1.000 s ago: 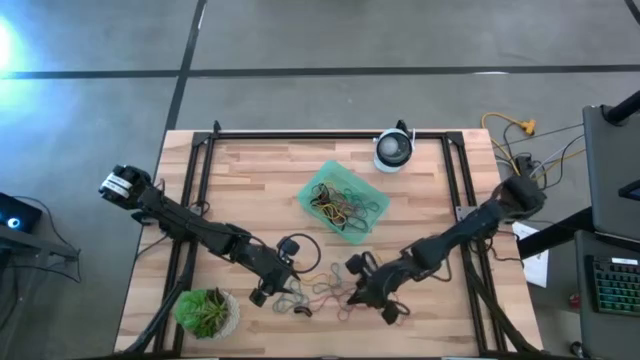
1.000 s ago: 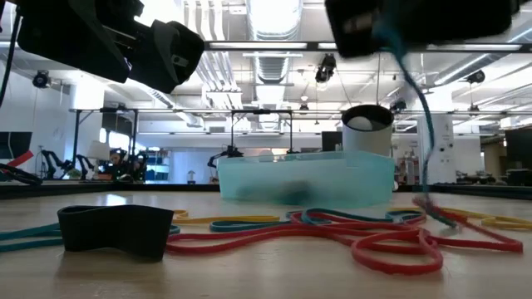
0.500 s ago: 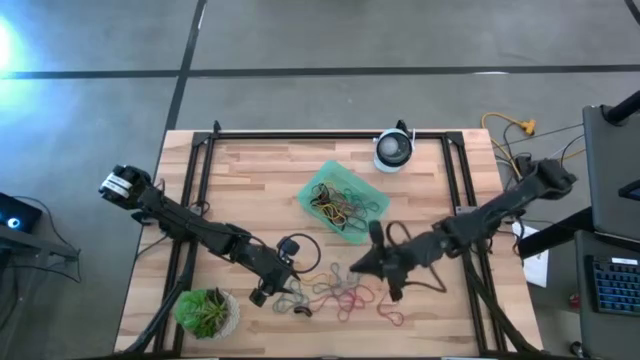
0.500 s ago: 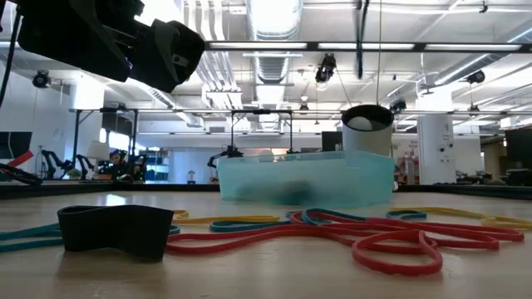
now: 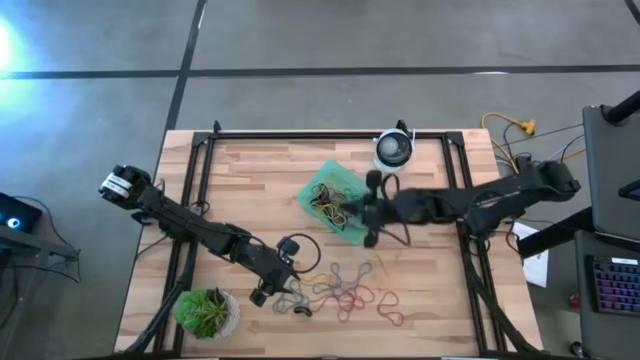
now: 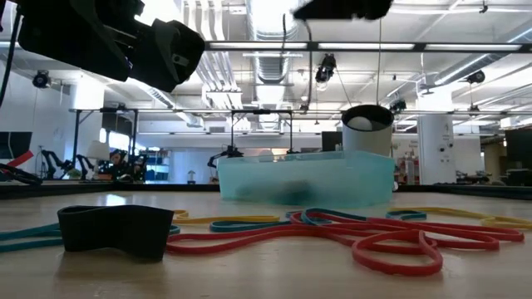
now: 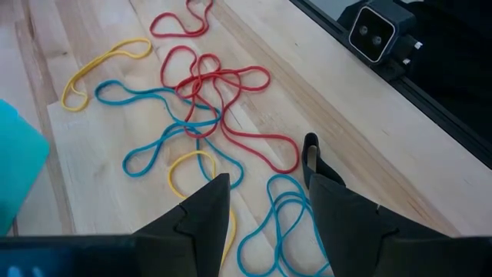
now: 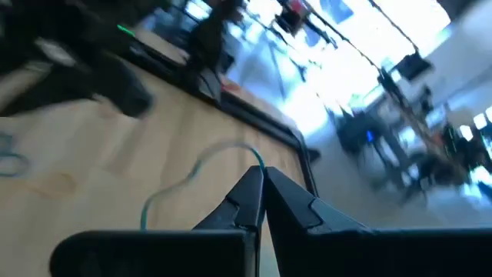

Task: Pick and place rubber bands into bin
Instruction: Put the blue rubber band into the blue bin

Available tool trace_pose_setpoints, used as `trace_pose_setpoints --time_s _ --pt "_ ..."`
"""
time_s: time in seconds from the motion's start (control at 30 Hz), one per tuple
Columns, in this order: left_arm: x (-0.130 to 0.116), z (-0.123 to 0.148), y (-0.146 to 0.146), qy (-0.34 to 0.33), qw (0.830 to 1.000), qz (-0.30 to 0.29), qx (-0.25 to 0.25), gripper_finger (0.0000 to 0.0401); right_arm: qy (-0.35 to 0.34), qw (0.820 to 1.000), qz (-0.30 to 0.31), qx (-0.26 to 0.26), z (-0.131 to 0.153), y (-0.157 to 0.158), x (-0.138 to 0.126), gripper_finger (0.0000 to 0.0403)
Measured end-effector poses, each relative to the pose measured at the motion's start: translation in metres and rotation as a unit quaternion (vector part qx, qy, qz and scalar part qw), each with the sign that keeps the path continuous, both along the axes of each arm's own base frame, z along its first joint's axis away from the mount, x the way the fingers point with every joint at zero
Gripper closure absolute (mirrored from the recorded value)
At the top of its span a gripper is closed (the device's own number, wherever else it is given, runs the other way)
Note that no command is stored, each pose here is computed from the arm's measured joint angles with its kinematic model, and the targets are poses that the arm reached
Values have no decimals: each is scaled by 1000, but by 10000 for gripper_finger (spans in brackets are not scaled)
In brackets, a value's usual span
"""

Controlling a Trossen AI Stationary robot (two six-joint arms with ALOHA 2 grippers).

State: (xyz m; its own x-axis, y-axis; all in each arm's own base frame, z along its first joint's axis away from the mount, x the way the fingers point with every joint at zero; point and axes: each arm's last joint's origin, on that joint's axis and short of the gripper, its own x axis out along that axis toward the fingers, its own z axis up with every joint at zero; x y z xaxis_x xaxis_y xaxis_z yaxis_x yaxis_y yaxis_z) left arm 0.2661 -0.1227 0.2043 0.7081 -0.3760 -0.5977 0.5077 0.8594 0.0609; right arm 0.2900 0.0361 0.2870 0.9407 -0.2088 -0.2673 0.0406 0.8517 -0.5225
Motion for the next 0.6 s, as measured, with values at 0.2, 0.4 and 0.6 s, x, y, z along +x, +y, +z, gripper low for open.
trace_pose_setpoints --time_s 0.2,0.4,0.6 --pt "0 0 0 0 1000 0 0 236 37 996 -75 39 -23 -35 14 394" --pt "0 0 0 1 1000 0 0 236 78 986 -128 74 -51 -58 25 394" --pt "0 0 0 1 1000 0 0 236 93 975 -168 111 -70 -73 31 394"
